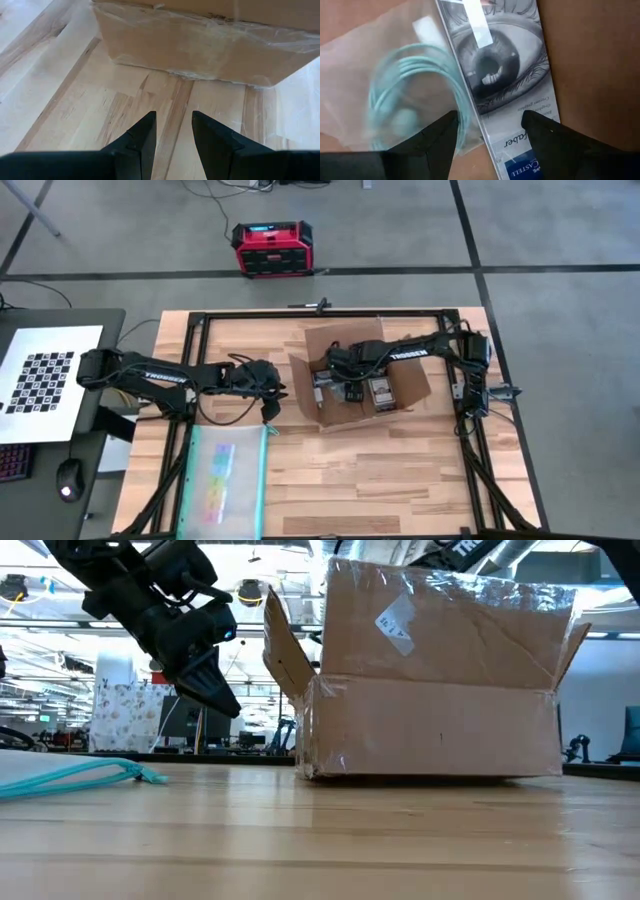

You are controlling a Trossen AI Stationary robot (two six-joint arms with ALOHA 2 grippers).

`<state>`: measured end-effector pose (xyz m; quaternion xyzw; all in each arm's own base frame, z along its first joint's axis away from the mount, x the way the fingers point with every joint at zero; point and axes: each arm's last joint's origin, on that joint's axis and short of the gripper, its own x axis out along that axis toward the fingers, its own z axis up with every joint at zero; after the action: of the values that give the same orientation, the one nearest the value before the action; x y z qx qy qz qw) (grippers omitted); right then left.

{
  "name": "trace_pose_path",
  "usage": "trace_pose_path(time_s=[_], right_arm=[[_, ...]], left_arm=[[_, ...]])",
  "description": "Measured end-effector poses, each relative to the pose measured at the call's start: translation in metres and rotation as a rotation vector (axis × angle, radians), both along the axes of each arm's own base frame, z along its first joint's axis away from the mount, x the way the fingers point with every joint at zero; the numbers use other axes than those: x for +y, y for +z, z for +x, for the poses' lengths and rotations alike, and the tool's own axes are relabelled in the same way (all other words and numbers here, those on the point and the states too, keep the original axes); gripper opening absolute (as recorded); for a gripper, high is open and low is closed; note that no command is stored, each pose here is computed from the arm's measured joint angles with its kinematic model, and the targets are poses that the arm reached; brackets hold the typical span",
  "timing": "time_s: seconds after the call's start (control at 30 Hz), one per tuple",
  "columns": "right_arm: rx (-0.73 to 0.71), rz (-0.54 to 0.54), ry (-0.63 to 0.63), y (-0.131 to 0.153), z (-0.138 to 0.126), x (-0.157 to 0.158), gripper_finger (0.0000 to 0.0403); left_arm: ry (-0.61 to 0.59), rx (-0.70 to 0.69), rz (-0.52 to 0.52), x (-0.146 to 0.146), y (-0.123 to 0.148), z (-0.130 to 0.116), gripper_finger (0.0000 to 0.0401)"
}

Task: Unpack boxes
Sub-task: Remove the blue headphones from the cardboard box

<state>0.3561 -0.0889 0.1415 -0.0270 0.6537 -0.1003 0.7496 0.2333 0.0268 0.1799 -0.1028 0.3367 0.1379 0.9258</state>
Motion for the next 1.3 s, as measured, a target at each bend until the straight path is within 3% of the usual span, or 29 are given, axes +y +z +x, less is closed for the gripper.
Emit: trace_pose_path(time_s=[0.3, 0.47, 0.6, 0.77, 0.9, 1.1, 1.2, 1.3], right_arm=[[-0.017, 0.003, 0.010, 0.003, 0.000, 0.000, 0.0220], [-0.034, 0.047, 0.002, 0.032, -0.003, 0.005, 0.0207], [-0.194, 0.094, -0.034, 0.058, 0.002, 0.007, 0.0205], [-0.182, 0.136, -0.023, 0.040, 0.010, 0.018, 0.0205], [-0.092, 0.162, -0.011, 0.009, 0.015, 0.029, 0.0205], [-0.013, 0.172, -0.027, -0.016, 0.018, 0.029, 0.0202], [-0.008, 0.173, -0.028, -0.017, 0.017, 0.030, 0.0176], [-0.011, 0.184, -0.055, -0.016, 0.016, 0.028, 0.0108]], left_arm=[[-0.002, 0.000, 0.000, 0.000, 0.000, 0.000, 0.0109], [-0.002, 0.000, -0.001, 0.000, 0.000, 0.000, 0.0109], [-0.003, 0.001, 0.001, 0.000, 0.000, 0.000, 0.0109], [-0.003, 0.001, 0.000, 0.000, 0.000, 0.000, 0.0109], [-0.007, 0.003, -0.008, -0.002, 0.000, 0.000, 0.0109], [-0.027, 0.007, -0.013, -0.006, -0.001, 0.000, 0.0109], [-0.031, 0.008, -0.013, -0.007, -0.001, 0.000, 0.0109], [-0.033, 0.008, -0.013, -0.007, -0.001, 0.000, 0.0109]])
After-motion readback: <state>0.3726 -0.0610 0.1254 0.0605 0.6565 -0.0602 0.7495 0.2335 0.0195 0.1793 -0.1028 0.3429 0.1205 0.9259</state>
